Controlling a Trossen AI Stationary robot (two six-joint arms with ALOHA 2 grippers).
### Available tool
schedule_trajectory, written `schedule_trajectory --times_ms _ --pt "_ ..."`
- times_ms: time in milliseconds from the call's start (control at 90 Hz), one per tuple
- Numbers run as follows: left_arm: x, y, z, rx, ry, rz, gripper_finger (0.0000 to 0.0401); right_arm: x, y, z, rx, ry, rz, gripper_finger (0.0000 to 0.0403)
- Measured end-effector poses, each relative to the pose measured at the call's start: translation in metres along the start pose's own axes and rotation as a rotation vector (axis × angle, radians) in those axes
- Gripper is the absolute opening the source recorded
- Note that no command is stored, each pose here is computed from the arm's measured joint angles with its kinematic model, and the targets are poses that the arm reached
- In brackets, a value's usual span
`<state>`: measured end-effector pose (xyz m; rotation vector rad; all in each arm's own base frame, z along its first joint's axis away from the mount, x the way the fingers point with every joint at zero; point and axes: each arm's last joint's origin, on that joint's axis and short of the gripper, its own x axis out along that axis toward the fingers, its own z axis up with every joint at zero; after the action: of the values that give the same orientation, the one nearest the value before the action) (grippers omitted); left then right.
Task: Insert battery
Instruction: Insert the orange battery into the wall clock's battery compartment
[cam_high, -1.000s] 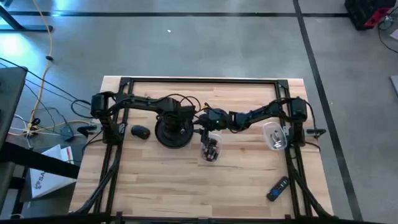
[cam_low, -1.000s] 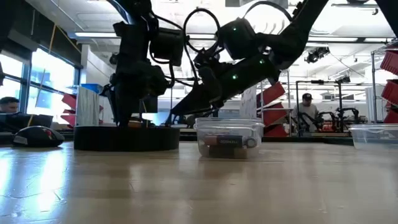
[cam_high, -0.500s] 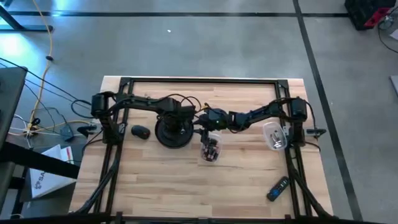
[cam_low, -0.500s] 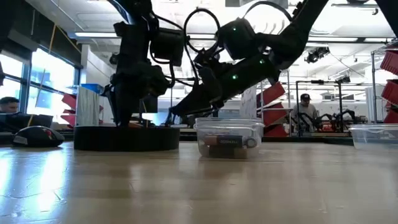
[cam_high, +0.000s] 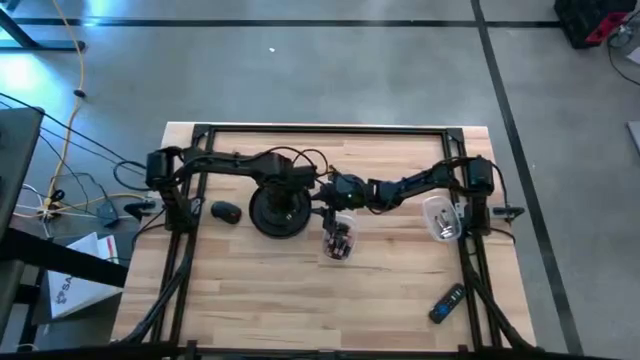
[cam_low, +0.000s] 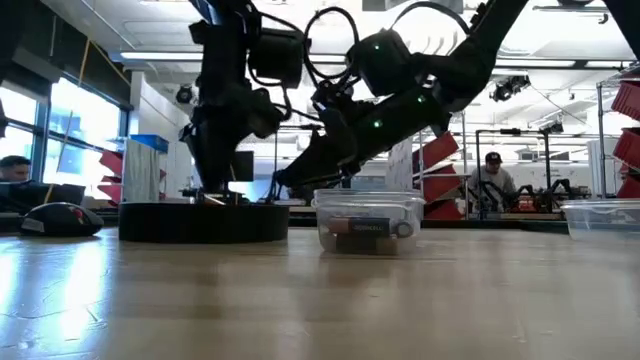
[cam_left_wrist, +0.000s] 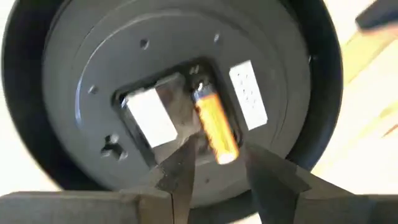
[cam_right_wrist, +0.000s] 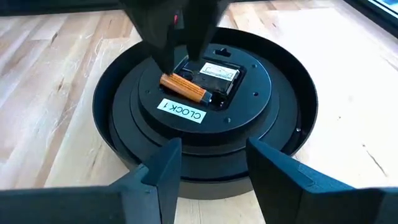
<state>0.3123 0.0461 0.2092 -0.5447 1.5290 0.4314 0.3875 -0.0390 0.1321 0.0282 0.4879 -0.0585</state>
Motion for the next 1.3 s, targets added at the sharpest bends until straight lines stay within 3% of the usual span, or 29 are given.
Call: schedule_trajectory --times_ms 144,333,544,833,1300 --pt "-0.011 -0.005 -0.015 0.01 0.015 0.011 0.0123 0.0 0.0 0.0 0.0 0.004 0.001 0.0149" --pt "0.003 -0.007 -0.023 -0.036 0.045 0.013 0.0107 0.0 0.0 0.0 0.004 0.005 0.001 0.0149" --pt "0.014 -0.001 -0.015 -0.068 -0.038 0.028 0.0083 0.0 0.0 0.0 0.008 0.003 -0.001 0.0149" --pt "0.014 0.004 -0.018 -0.058 -0.002 0.058 0.0076 0.0 0.0 0.0 0.008 0.005 -0.004 0.0149" --pt "0.017 -0.01 -0.018 -0.021 -0.04 0.043 0.0076 0.0 0.0 -0.001 0.008 0.006 -0.003 0.0149"
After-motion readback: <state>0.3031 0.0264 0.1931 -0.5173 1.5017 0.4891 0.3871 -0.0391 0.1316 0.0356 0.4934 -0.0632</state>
